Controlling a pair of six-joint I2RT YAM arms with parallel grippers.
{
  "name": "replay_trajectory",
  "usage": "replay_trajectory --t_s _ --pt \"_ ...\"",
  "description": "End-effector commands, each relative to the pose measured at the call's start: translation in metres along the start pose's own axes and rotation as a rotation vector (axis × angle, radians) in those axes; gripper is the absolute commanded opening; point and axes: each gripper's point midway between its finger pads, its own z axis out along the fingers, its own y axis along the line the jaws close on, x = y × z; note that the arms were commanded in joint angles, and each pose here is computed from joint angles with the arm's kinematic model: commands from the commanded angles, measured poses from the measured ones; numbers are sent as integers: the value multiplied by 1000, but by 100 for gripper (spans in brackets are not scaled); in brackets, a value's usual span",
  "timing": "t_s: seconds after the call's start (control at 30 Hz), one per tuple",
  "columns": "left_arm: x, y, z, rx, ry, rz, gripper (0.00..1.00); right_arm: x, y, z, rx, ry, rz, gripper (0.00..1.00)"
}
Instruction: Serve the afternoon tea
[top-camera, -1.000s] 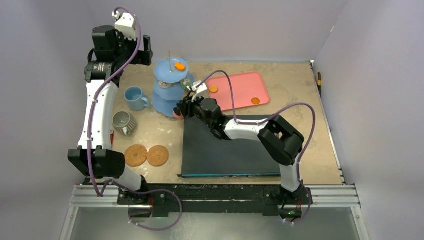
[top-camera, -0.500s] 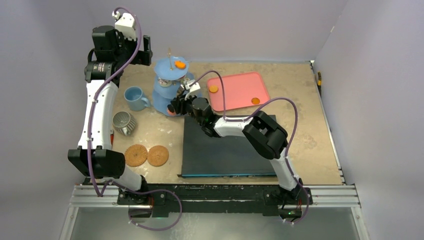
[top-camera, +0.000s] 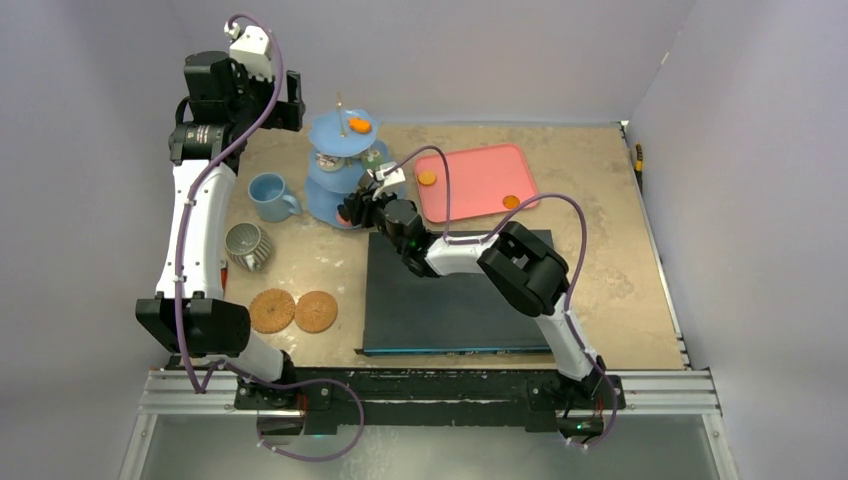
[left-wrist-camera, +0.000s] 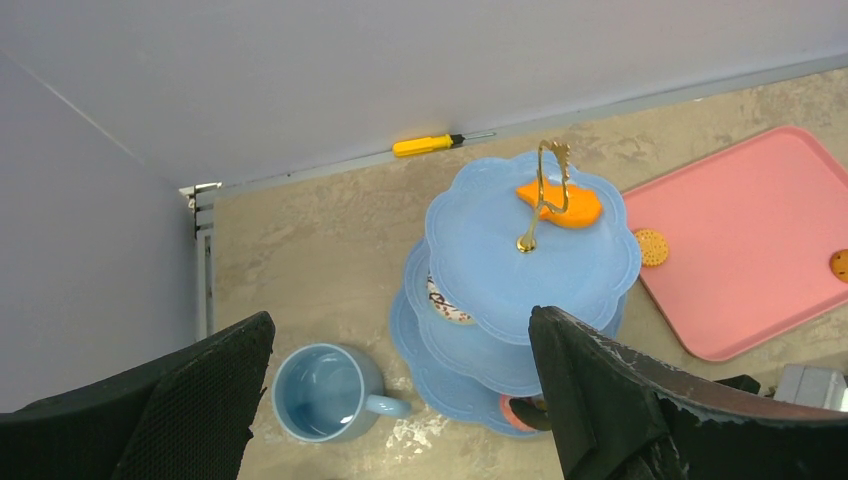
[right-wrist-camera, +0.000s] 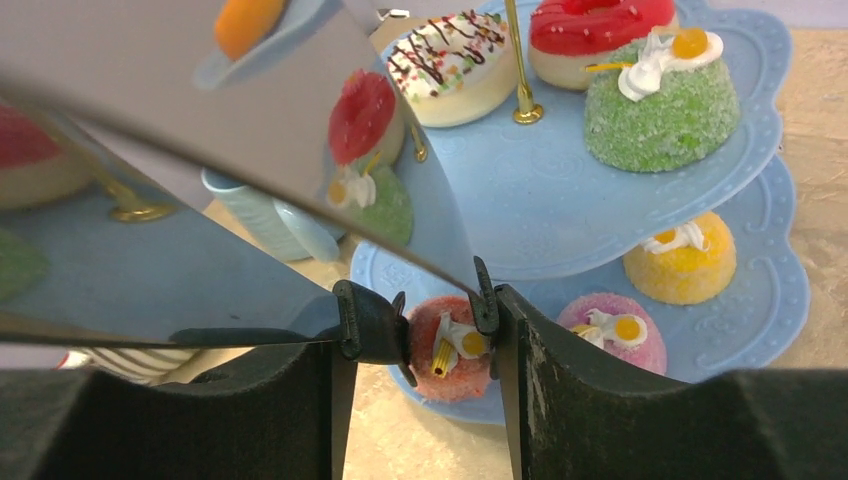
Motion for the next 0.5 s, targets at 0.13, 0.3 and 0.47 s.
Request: replay_trajectory --t_s 0.13,0.3,0.47 --pt "-20 3 -12 -10 -67 22 99 -20 6 -2 5 -64 18 59" --pt "-20 2 -12 -6 -68 19 99 -34 7 -12 4 -77 11 64" --pt "-21 1 -14 -2 -72 18 99 -52 10 -30 -16 -87 11 64"
